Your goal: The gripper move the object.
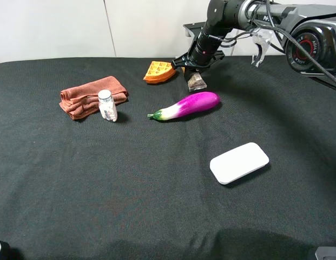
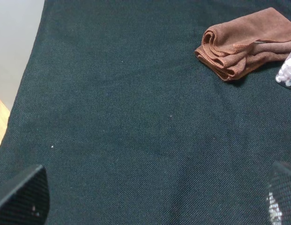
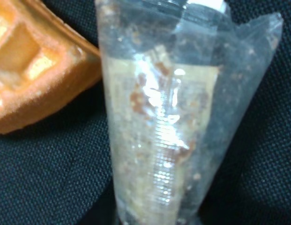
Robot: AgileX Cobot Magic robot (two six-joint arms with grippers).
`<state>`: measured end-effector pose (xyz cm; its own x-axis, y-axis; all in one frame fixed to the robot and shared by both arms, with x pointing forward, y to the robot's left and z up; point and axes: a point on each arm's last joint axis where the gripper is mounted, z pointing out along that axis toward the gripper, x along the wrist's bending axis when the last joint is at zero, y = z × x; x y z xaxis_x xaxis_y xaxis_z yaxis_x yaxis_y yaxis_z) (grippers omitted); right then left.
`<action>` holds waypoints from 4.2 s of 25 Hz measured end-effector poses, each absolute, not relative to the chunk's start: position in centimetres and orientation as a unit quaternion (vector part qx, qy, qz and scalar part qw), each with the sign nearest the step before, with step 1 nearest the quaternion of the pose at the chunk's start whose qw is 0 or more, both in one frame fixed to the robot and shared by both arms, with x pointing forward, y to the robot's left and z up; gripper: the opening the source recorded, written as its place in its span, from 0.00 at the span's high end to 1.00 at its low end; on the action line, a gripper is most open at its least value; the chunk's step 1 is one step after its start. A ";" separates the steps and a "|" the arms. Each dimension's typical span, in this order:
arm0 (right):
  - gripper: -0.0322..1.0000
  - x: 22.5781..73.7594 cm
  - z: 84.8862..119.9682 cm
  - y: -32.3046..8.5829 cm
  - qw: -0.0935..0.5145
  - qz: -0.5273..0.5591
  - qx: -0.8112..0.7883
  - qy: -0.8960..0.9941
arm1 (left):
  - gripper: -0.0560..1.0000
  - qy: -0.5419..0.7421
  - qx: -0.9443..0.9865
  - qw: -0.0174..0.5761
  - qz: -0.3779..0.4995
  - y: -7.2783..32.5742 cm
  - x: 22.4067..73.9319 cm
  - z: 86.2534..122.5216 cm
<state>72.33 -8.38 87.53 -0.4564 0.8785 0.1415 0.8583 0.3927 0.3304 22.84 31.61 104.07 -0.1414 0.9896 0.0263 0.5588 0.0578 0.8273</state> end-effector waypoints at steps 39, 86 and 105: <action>0.30 69.4 100.5 -9.5 0.028 0.192 0.534 0.823 | 0.04 0.663 0.583 0.298 0.361 31.6 22.8 104.1; 0.33 50.4 105.3 -20.6 0.019 0.107 0.579 0.808 | 0.04 0.663 0.583 0.298 0.361 31.6 22.8 104.1; 0.33 36.2 103.5 -30.0 0.185 0.208 0.688 0.671 | 0.04 0.663 0.583 0.298 0.361 31.6 22.8 104.1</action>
